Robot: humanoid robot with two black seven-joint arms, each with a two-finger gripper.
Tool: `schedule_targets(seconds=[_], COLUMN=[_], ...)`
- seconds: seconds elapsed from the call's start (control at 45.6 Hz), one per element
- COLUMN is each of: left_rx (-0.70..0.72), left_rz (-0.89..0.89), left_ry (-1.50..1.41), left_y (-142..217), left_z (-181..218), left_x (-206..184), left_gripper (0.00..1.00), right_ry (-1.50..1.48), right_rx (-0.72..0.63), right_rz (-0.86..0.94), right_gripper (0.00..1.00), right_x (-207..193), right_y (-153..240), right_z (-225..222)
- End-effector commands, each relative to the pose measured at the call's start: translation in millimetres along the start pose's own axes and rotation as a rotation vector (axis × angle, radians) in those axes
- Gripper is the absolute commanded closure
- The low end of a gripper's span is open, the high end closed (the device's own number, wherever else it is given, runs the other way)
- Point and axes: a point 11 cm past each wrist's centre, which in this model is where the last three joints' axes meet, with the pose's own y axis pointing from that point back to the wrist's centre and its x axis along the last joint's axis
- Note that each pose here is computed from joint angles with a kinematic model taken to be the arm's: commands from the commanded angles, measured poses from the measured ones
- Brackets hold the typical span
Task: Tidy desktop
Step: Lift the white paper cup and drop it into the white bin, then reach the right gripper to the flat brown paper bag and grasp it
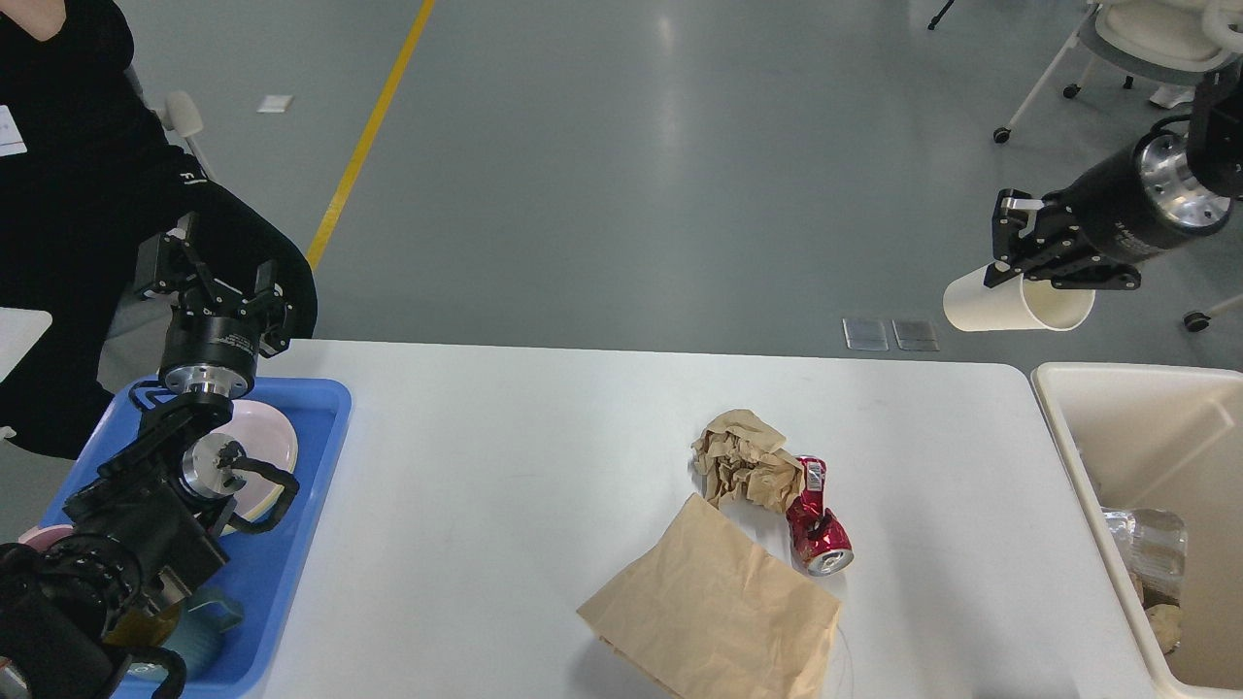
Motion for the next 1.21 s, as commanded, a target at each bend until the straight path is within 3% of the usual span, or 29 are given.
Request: schedule_targets(seconds=[0.0, 0.219, 0.373, 0.395, 0.46, 0.504, 0.548, 0.702, 0.833, 0.965, 1.184], left_rx=[-0.001, 0.000, 0.000, 0.000, -0.001, 0.000, 0.000, 0.000, 0.001, -0.001, 0.000], left_rz=[0.000, 0.001, 0.001, -0.001, 0.000, 0.001, -0.001, -0.001, 0.000, 0.000, 0.001], left_ry=[0.001, 0.000, 0.000, 0.000, 0.001, 0.000, 0.000, 0.000, -0.001, 0.001, 0.000], left_y=[0, 0, 0, 0, 0, 0, 0, 0, 0, 0, 0], left_z=[0, 0, 0, 0, 0, 0, 0, 0, 0, 0, 0], left_x=[0, 0, 0, 0, 0, 0, 0, 0, 0, 0, 0], left_gripper=[0.04, 0.04, 0.04, 0.04, 0.04, 0.04, 0.04, 0.04, 0.04, 0.04, 0.04], right_ry=[-0.056, -0.196, -0.236, -0.238, -0.231, -0.225, -0.218, -0.204, -0.181, -0.200, -0.170], right_rx=[-0.031, -0.222, -0.378, -0.401, -0.469, -0.509, -0.533, -0.593, -0.598, -0.552, -0.442], right_rz=[0.054, 0.257, 0.390, 0.409, 0.475, 0.522, 0.539, 0.473, 0.471, 0.479, 0.492], right_gripper=[1.00, 1.00, 1.00, 0.92, 0.42, 0.14, 0.00, 0.00, 0.00, 0.00, 0.00], right_x=[14, 36, 24, 22, 16, 13, 6, -35, -41, -34, -10], right_y=[-3, -43, -71, -74, -81, -83, -89, -119, -129, -132, -143], right_z=[26, 126, 197, 207, 234, 249, 260, 288, 287, 272, 208])
